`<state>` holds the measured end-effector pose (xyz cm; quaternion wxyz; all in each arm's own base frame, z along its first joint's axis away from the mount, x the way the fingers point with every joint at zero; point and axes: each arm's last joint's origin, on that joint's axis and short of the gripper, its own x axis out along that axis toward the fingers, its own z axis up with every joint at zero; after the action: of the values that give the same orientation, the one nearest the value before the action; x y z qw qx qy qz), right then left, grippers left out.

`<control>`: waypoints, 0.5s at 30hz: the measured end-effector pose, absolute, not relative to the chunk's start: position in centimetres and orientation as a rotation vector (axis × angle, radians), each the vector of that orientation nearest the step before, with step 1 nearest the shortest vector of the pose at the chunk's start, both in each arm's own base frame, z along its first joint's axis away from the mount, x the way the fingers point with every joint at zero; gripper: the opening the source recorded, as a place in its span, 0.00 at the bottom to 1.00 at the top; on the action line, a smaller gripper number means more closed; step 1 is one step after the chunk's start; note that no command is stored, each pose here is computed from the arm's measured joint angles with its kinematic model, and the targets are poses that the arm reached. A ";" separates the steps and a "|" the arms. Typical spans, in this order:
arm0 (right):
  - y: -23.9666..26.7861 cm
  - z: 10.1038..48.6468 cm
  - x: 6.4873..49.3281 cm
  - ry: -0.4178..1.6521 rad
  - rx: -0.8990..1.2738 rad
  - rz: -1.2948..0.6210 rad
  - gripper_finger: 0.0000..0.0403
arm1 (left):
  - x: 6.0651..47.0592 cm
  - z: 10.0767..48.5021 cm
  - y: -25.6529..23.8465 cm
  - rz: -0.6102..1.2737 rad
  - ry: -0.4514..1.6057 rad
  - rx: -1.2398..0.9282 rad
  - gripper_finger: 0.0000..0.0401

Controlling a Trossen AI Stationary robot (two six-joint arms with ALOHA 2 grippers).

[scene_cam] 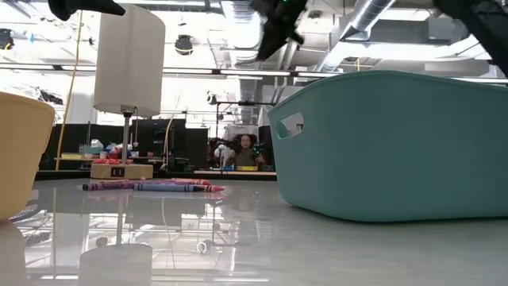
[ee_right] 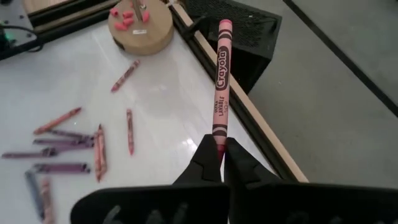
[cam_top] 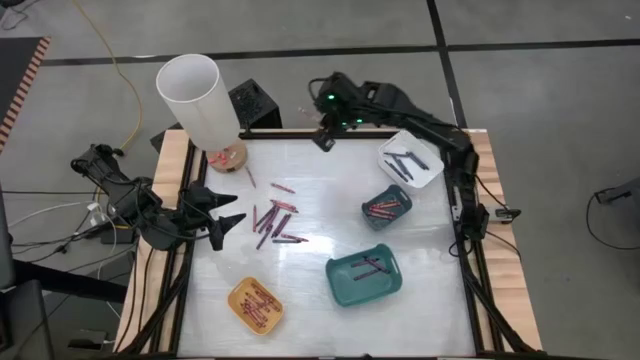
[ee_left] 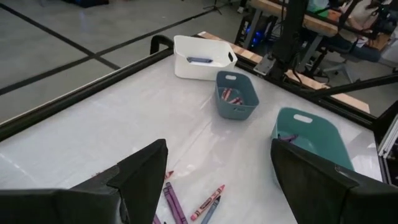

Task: Sort crayons
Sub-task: Put the pink crayon into the dark blue bin

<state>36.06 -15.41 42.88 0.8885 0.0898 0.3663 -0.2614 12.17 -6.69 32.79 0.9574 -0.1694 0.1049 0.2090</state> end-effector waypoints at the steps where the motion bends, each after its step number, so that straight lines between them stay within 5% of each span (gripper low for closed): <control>1: -15.1 43.4 35.3 0.772 0.186 -0.547 0.00 | 12.2 32.8 -6.7 0.424 0.213 -0.346 0.69; 15: -9.4 48.2 25.7 0.862 0.184 -0.773 0.00 | 12.2 32.8 -6.7 0.429 0.203 -0.364 0.69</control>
<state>25.72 -9.43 48.24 0.8332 0.0866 0.4065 -0.3648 12.19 -6.70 32.84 0.9556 -0.1793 0.0998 0.2114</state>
